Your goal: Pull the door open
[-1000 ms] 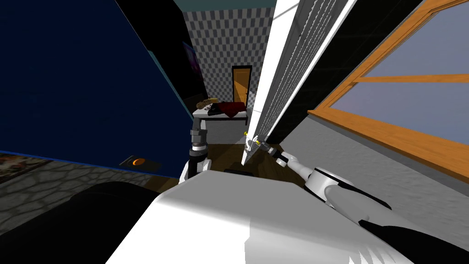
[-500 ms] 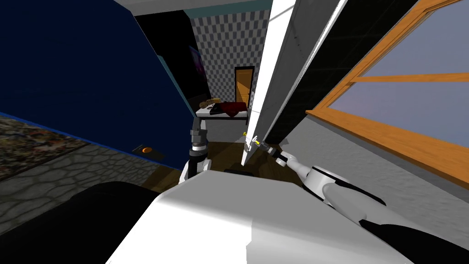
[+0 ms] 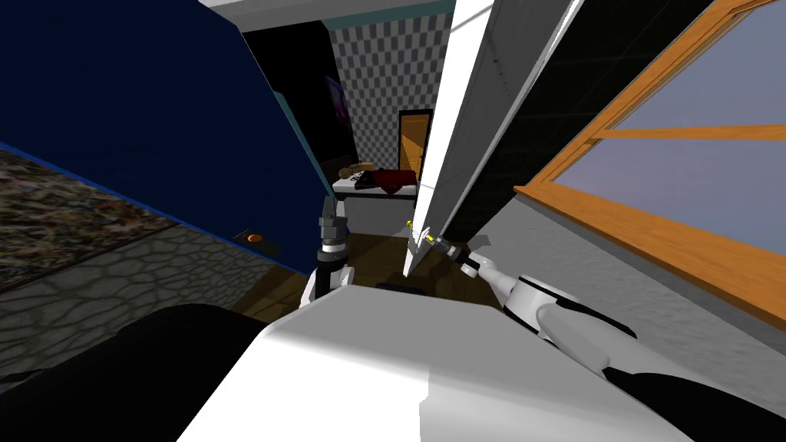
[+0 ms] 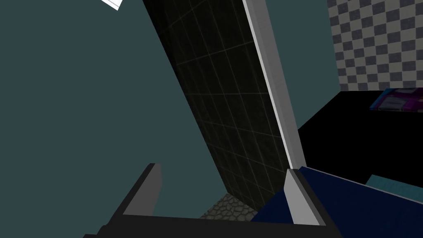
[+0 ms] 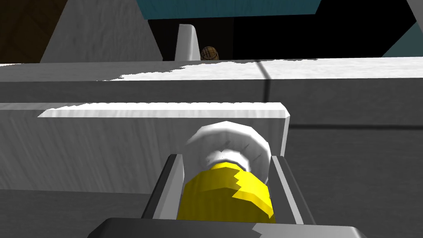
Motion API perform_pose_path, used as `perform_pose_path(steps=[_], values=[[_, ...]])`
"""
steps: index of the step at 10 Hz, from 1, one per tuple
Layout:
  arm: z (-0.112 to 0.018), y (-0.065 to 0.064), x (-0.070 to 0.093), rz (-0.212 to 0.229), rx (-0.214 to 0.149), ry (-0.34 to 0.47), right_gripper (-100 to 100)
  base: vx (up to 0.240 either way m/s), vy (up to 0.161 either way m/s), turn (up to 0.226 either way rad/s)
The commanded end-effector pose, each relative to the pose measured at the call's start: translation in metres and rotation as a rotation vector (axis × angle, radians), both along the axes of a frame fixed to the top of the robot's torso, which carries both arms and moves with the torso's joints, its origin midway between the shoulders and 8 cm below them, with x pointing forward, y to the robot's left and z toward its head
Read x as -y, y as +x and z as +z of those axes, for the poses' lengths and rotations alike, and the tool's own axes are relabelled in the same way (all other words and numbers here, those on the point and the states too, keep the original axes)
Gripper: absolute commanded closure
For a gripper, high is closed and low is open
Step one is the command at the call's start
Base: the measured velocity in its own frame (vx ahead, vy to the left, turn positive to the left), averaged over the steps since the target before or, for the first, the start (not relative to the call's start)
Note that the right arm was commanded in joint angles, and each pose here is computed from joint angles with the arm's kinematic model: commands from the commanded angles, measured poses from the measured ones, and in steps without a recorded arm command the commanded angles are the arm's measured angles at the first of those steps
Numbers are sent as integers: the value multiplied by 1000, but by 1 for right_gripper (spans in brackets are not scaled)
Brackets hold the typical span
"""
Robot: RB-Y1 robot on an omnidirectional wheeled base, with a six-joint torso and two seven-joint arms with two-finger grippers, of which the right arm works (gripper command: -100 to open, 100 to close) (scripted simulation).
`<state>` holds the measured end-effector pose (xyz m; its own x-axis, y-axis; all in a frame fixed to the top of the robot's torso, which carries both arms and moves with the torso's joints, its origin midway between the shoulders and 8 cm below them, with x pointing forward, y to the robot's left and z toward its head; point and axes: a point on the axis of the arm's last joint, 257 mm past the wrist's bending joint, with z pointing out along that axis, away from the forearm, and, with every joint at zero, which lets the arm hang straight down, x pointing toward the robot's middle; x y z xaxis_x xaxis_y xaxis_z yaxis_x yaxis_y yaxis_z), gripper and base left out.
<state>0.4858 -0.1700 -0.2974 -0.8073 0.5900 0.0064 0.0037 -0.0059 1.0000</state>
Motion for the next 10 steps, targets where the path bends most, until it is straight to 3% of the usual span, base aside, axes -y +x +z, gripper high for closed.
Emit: perform_pose_path(steps=[1, 10], values=[[-2, 0, 1, 1, -2, -6, 100, -98, -175, 108], [1, 1, -11, 34, 3, -6, 100, -80, -174, 104]])
